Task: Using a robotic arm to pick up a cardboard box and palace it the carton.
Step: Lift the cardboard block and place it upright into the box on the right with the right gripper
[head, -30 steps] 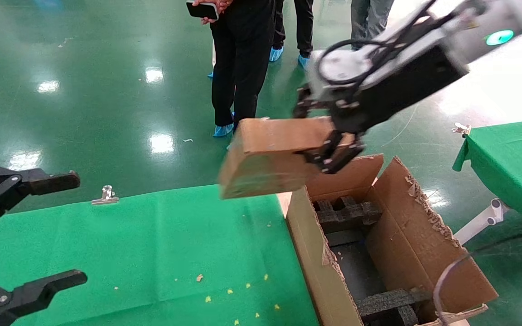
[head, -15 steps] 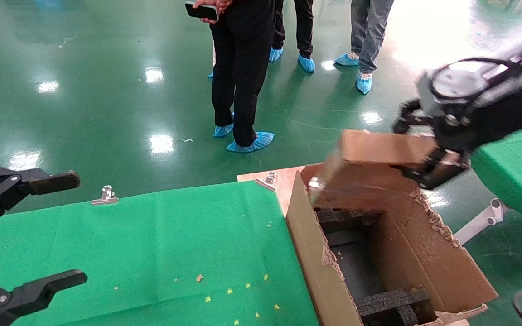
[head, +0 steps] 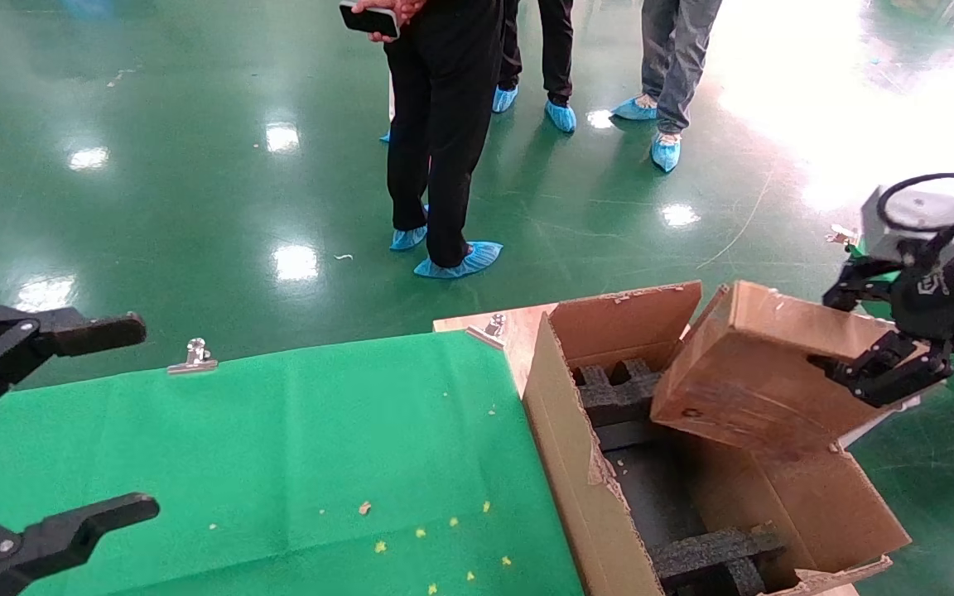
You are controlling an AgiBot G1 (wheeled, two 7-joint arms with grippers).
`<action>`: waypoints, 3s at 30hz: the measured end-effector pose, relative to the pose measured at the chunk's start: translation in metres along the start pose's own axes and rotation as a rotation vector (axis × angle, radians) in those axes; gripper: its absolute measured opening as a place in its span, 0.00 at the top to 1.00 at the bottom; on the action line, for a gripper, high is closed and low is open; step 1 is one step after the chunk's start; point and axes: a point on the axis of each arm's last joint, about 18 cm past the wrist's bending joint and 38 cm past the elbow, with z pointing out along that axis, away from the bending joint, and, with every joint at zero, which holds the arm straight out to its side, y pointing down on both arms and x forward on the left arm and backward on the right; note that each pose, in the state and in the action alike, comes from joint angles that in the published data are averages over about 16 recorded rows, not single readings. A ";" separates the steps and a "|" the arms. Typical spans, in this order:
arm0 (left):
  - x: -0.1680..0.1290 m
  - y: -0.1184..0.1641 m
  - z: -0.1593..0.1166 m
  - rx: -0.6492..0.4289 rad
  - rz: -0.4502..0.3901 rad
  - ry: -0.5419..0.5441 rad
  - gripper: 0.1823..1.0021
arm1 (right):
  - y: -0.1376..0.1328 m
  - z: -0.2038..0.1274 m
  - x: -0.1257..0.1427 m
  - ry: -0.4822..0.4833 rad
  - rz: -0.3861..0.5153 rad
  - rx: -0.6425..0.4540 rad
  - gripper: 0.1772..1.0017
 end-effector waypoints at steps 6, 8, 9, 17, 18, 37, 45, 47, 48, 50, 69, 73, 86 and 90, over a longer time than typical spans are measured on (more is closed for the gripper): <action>0.000 0.000 0.000 0.000 0.000 0.000 0.00 | 0.026 0.016 0.004 0.029 0.209 0.043 0.84; 0.000 0.000 0.000 0.000 0.000 0.000 0.00 | 0.033 0.022 0.004 0.036 0.269 0.058 0.84; 0.000 0.000 0.000 0.000 0.000 0.000 0.00 | 0.037 0.025 0.003 0.039 0.297 0.065 0.84; 0.000 0.000 0.000 0.000 0.000 0.000 0.00 | 0.061 0.046 -0.002 0.058 0.473 0.091 0.84; 0.000 0.000 0.000 0.000 0.000 0.000 0.00 | 0.064 0.048 -0.003 0.060 0.489 0.089 0.84; 0.000 0.000 0.000 0.000 0.000 0.000 0.00 | 0.076 0.064 -0.018 0.096 0.609 0.077 0.84; 0.000 0.000 0.000 0.000 0.000 -0.001 0.00 | 0.078 0.069 -0.017 0.099 0.640 0.057 0.84; 0.000 0.000 0.000 0.000 0.000 -0.001 0.00 | 0.078 0.072 -0.016 0.103 0.659 0.045 0.84; 0.000 0.000 0.000 0.000 0.000 -0.001 0.00 | 0.078 0.074 -0.016 0.105 0.668 0.038 0.84; 0.000 0.000 0.000 0.000 0.000 -0.001 0.00 | 0.078 0.078 -0.014 0.111 0.688 0.024 0.84; 0.000 0.000 0.000 0.000 0.000 -0.001 0.00 | 0.074 0.109 -0.004 0.229 0.820 -0.066 0.85; 0.000 0.000 0.000 0.000 0.000 -0.001 0.00 | 0.073 0.115 -0.004 0.249 0.835 -0.068 0.85; 0.000 0.000 0.000 0.000 0.000 -0.001 0.00 | 0.069 0.140 -0.009 0.290 0.858 -0.075 0.85; 0.000 0.000 0.000 0.000 0.000 -0.001 0.00 | 0.070 0.149 -0.010 0.298 0.857 -0.079 0.85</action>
